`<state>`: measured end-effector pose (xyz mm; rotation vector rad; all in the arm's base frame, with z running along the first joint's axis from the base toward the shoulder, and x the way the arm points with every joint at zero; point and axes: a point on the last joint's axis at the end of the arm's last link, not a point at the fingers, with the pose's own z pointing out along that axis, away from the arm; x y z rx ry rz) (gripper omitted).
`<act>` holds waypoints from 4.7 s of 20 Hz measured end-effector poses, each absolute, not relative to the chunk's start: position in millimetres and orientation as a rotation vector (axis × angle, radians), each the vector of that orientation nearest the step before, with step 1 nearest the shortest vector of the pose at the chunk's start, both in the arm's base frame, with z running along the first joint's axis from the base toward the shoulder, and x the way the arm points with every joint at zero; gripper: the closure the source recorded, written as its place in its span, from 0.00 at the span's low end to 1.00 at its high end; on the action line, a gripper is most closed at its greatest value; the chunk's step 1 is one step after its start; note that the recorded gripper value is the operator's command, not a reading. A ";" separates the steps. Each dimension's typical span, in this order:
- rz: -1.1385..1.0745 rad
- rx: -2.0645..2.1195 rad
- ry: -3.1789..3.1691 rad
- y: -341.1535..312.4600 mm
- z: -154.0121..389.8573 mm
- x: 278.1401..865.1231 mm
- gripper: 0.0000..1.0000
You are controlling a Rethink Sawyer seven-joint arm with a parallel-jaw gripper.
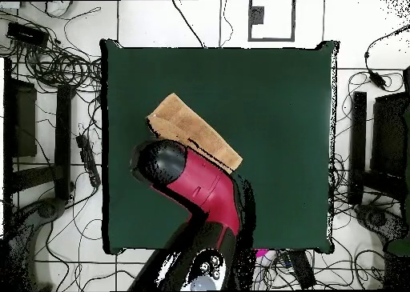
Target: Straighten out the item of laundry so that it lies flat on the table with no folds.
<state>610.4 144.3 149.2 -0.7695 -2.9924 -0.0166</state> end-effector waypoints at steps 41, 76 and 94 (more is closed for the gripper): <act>0.218 -0.570 -2.876 104.5 118.6 601.8 0.00; 0.579 -0.644 -3.007 61.0 27.0 665.6 0.00; 0.489 -0.837 -3.036 146.0 53.7 651.5 0.00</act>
